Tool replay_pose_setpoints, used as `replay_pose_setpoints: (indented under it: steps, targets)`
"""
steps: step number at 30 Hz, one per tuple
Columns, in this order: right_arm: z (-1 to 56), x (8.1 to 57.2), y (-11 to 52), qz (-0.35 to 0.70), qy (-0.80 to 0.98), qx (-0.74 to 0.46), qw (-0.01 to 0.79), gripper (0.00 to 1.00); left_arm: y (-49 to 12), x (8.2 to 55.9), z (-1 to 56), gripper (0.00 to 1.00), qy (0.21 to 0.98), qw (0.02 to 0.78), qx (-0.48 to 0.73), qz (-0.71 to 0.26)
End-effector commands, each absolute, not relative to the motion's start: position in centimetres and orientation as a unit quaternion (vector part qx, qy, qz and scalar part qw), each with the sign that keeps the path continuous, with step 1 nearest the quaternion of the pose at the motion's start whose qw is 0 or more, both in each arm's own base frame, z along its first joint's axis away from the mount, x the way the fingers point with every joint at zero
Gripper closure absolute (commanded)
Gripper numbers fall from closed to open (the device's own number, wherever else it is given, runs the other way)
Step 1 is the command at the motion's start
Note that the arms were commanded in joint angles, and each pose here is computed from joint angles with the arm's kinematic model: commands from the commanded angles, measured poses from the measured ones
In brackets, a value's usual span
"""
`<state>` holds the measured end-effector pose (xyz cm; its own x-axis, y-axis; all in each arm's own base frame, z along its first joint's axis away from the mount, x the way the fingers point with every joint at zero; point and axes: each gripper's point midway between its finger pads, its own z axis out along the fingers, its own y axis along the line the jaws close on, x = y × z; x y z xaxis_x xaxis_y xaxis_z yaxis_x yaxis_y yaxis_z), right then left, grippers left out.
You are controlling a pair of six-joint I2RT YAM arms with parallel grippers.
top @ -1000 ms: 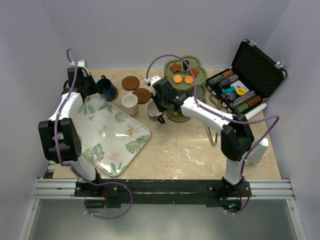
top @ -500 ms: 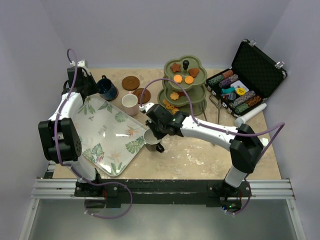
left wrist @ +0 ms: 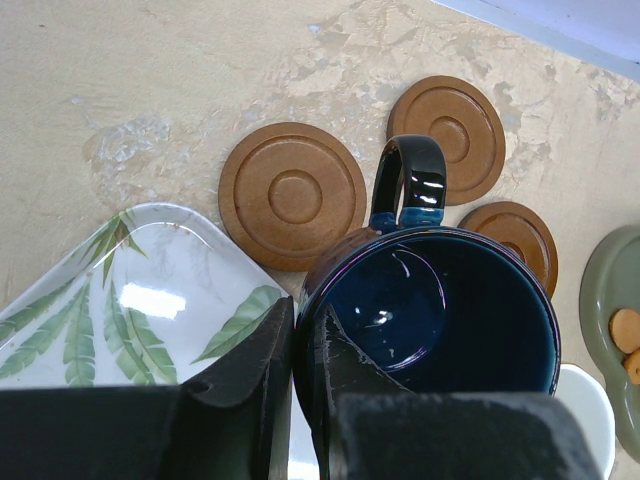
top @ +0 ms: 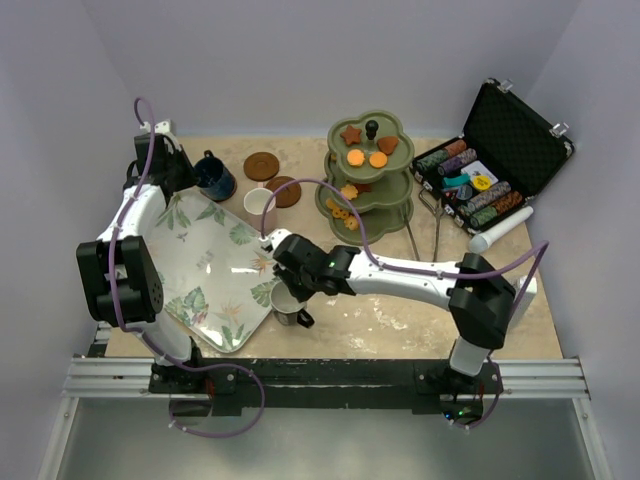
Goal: Serve the afternoon tea
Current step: Place the cup at the center of the board.
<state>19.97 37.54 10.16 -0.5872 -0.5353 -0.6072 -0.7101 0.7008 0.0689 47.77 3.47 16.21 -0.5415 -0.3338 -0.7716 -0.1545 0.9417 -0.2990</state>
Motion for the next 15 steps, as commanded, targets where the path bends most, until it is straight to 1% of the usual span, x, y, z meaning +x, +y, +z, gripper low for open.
replay_pose_setpoints:
  steps: [1, 6, 7, 10, 11, 15]
  targets:
    - [11.7, 20.4, 40.0, 0.175, 0.868, -0.338, 0.319, 1.00, 3.0, 49.2, 22.5, 1.00, 0.828, 0.534, -0.126, -0.118]
    - [10.6, 19.9, 40.3, 0.159, 0.869, -0.345, 0.316, 0.94, 3.0, 49.3, 22.2, 1.00, 0.829, 0.531, -0.127, -0.120]
    - [10.6, 19.9, 40.5, 0.161, 0.869, -0.344, 0.317, 0.91, 3.0, 49.3, 22.2, 1.00, 0.829, 0.531, -0.128, -0.120]
    - [10.9, 19.9, 40.6, 0.156, 0.869, -0.343, 0.320, 0.71, 3.1, 49.3, 21.8, 1.00, 0.831, 0.528, -0.130, -0.114]
    - [11.0, 20.0, 40.4, 0.152, 0.870, -0.341, 0.320, 0.63, 3.1, 49.3, 21.7, 1.00, 0.831, 0.528, -0.131, -0.113]
    - [13.1, 20.4, 40.1, 0.146, 0.866, -0.339, 0.336, 0.35, 3.0, 49.4, 21.2, 1.00, 0.834, 0.524, -0.131, -0.114]
